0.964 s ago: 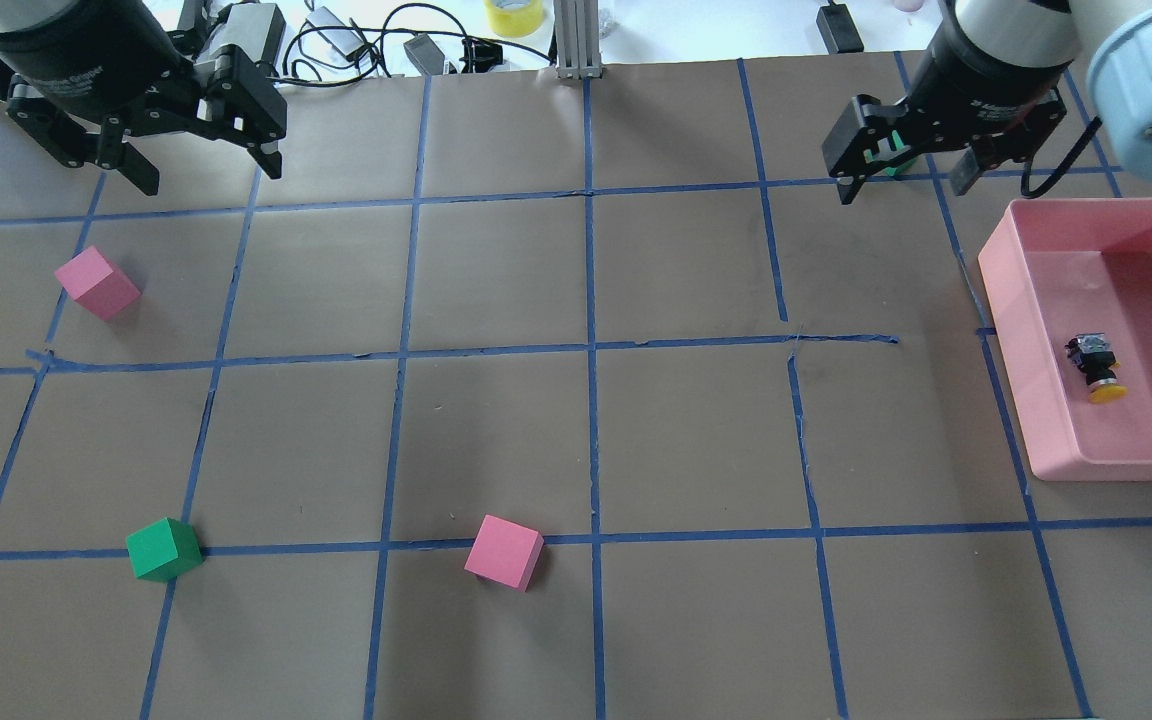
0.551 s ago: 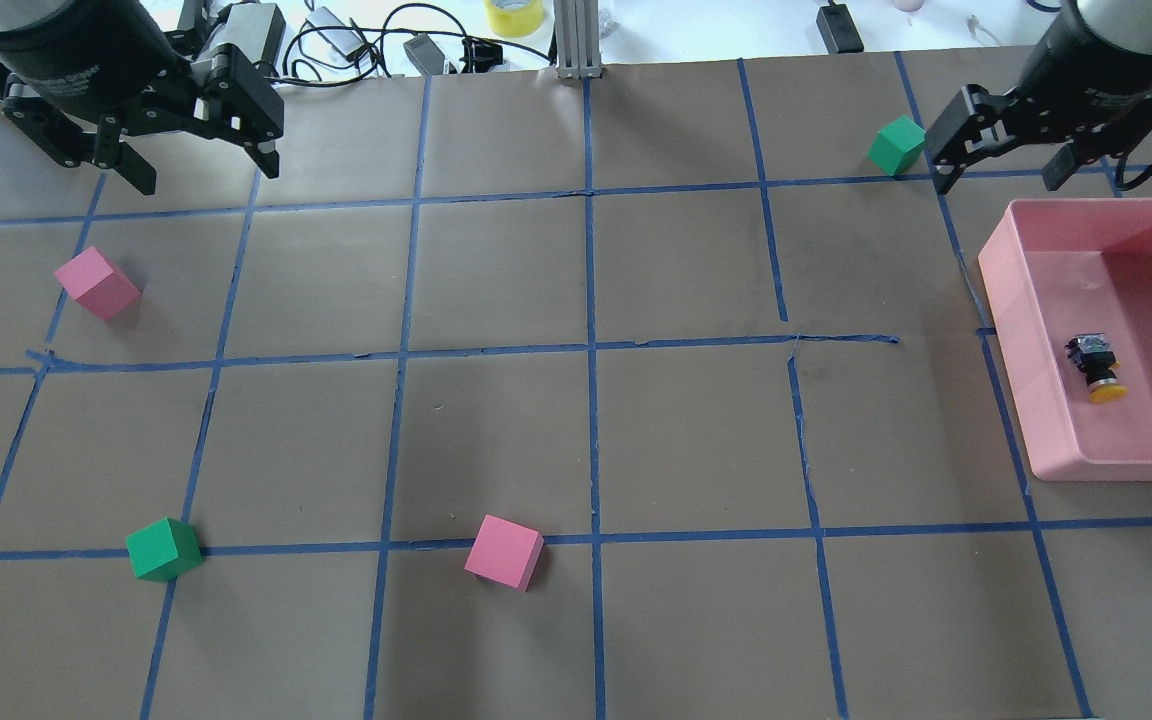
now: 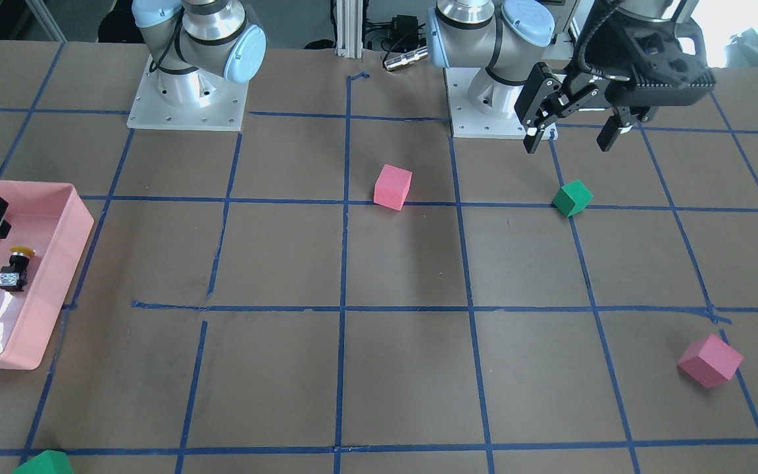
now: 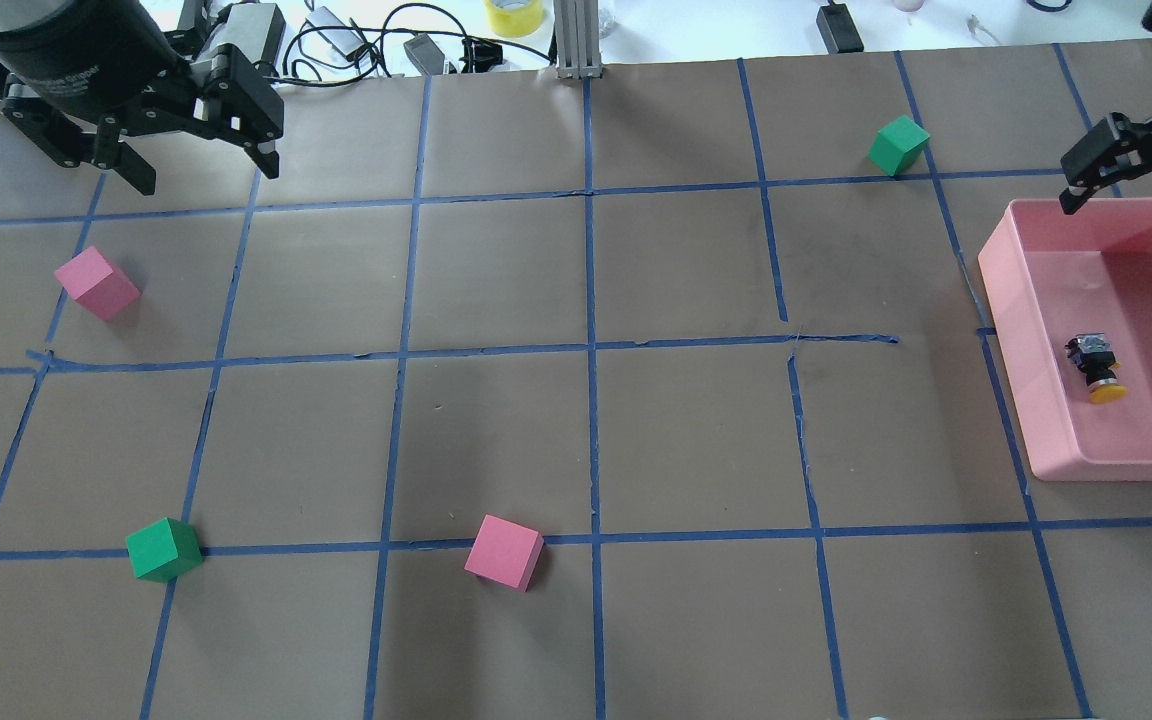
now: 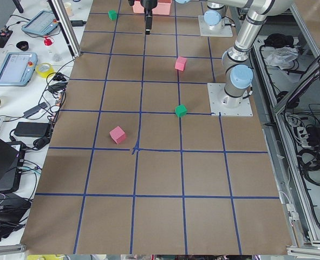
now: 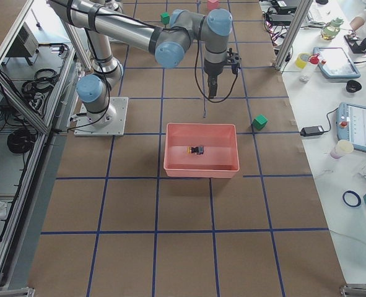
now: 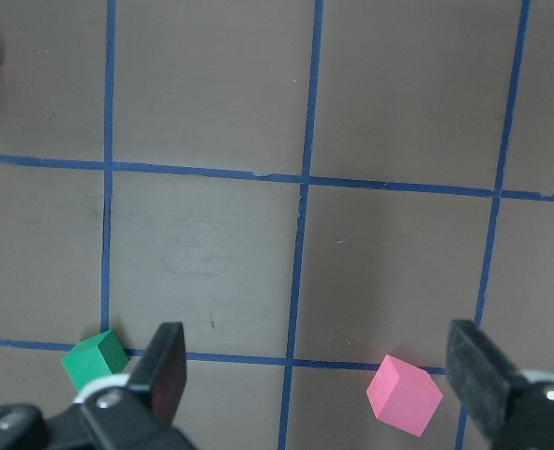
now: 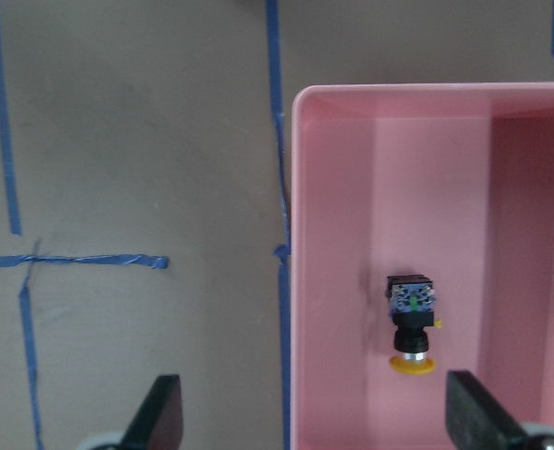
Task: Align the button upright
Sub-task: 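Move the right gripper over the pink box toward the black button switch, then lower the right gripper into the box around the button switch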
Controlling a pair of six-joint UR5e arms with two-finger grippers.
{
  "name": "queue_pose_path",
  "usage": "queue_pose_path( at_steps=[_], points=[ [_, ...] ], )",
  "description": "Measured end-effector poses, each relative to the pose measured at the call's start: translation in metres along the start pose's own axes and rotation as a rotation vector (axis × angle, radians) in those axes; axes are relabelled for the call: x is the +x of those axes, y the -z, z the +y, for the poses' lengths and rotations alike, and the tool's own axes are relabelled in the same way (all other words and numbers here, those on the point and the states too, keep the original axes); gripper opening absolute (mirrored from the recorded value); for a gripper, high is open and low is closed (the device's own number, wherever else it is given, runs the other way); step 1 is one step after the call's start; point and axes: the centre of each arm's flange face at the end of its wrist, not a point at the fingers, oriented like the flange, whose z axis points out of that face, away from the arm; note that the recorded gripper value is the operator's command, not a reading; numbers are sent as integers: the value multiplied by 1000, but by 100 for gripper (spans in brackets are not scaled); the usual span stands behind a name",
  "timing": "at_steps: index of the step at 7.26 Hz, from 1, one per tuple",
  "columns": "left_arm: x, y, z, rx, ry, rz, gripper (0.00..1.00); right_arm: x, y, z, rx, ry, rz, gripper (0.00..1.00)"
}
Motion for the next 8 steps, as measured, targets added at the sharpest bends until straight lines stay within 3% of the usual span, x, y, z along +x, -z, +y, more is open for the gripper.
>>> queue_pose_path(
  at_steps=[4,8],
  points=[
    [0,1,1,1,-1,0,100,72,-84,3,7,6,28,99],
    [0,1,1,0,0,-2,100,91,-114,5,6,50,34,100]
  ],
)
